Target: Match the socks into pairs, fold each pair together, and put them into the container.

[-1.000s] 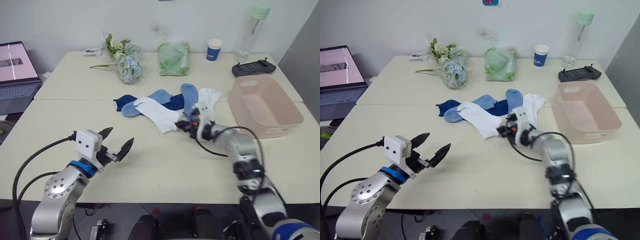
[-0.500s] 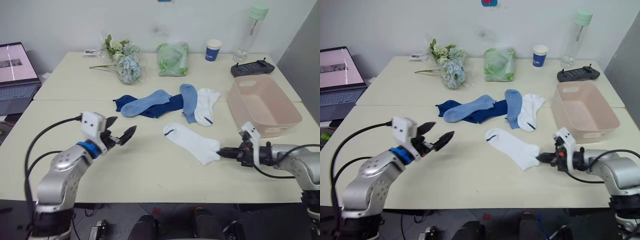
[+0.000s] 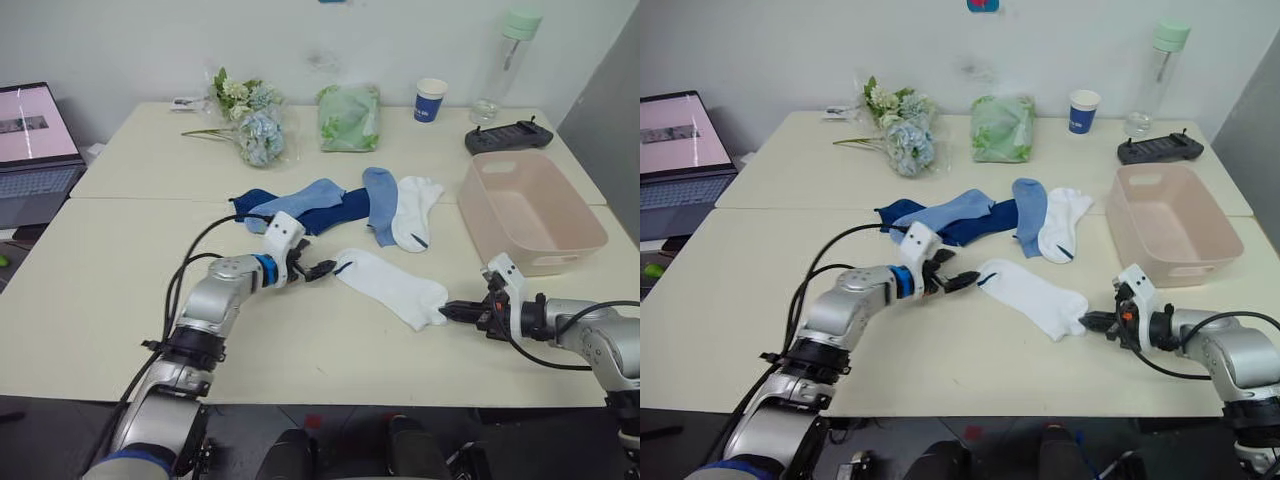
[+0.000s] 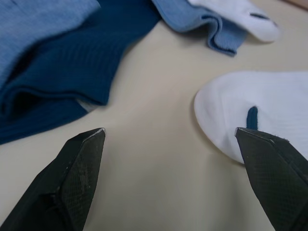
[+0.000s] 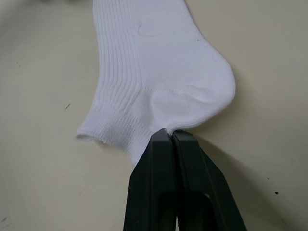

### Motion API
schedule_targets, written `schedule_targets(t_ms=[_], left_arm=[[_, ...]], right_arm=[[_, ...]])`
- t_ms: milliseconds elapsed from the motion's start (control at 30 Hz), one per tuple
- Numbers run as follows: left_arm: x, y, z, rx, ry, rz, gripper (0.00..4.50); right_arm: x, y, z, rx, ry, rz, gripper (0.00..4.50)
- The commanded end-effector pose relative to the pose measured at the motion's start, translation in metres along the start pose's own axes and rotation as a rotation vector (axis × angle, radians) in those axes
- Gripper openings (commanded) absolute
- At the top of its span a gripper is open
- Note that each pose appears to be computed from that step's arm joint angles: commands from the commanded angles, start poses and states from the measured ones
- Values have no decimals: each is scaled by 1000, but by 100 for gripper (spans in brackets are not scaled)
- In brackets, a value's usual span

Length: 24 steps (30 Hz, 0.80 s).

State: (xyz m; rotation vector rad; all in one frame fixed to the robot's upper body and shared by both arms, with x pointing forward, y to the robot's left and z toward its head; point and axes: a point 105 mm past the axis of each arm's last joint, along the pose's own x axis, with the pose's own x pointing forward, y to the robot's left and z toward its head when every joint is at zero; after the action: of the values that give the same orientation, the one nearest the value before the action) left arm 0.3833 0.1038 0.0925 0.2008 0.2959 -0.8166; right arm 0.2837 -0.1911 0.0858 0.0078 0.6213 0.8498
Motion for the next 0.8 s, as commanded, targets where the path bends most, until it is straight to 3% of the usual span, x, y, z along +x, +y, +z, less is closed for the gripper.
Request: schedule_targets(t_ms=[33,433,600,800], left_arm=[[6,-8,6,10,-29,-54,387],[15,-16,8,34,-52,-97,17],[9,-13,11,16,-82,-84,4],[-23,-8,13,-12,-121,24,4]], right_arm=[[-3,0,9,-38,-40,-20,0],[-1,8,11,-42,-52,-22,0],[-2,7,18,-47,-67,-34,0],[-1,0,38,-31,-128,-61,0]])
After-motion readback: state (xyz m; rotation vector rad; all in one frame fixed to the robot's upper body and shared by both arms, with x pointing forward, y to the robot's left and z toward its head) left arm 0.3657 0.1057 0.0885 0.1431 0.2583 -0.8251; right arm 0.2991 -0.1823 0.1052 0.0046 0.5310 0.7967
